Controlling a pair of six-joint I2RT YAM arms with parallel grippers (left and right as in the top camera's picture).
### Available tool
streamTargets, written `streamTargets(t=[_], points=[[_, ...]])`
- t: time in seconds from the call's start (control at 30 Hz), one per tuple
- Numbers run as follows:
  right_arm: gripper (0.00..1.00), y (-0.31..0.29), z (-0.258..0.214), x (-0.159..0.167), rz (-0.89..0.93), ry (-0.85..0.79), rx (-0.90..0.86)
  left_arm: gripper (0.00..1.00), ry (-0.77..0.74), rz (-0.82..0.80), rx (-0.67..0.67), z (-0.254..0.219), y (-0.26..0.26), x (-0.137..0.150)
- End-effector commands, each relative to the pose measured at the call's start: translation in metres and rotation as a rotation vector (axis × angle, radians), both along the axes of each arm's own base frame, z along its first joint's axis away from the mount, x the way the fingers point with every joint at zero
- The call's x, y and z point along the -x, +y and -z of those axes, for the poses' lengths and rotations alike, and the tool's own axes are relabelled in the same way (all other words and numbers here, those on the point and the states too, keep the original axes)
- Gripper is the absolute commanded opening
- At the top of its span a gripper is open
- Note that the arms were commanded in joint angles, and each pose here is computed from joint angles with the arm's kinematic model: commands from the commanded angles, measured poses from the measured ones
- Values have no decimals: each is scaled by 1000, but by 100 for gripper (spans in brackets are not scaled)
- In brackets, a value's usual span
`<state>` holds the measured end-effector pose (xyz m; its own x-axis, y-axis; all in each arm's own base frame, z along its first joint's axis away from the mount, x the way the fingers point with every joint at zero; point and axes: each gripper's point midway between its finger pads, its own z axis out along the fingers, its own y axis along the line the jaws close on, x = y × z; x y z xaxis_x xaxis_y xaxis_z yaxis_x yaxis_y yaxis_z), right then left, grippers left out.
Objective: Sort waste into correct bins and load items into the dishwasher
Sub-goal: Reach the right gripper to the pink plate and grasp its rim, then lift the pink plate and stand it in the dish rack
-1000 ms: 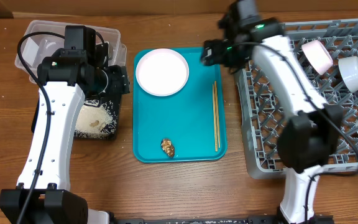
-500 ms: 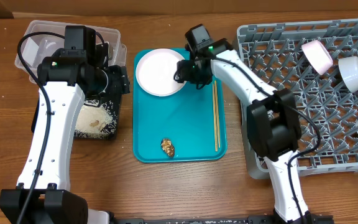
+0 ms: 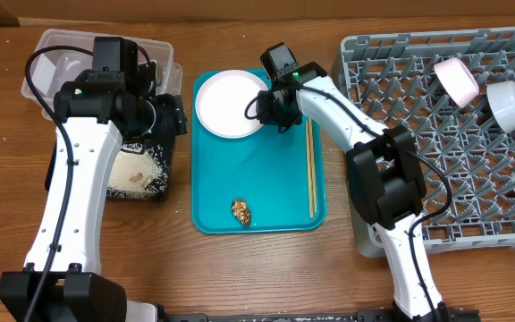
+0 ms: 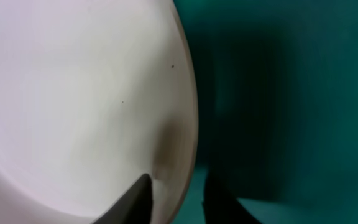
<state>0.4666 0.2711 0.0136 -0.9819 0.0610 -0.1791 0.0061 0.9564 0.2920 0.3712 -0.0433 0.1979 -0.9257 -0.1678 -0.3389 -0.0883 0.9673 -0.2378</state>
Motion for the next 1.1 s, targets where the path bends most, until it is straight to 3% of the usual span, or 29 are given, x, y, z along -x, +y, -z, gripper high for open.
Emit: streamTargets(t=[0.0, 0.17, 0.4, 0.6, 0.8, 0.93, 1.07], points=[[17, -5, 11, 0, 20, 19, 16, 73, -20, -9, -3, -7, 1, -2], [5, -26, -16, -16, 68, -23, -4, 73, -20, -8, -3, -7, 1, -2], [4, -76, -82, -39, 129, -138, -26, 73, -20, -7, -3, -7, 1, -2], [4, -144, -174, -36, 102, -311, 58, 74, -24, -5, -4, -7, 1, -3], [4, -248, -256, -20, 250, -502, 444, 74, -25, -6, -4, -7, 2, -3], [4, -341, -303, 24, 579, -510, 986, 74, -29, -6, -4, -8, 1, -4], [4, -357, -296, 33, 664, -490, 1049, 74, -32, -6, -3, -8, 1, -5]])
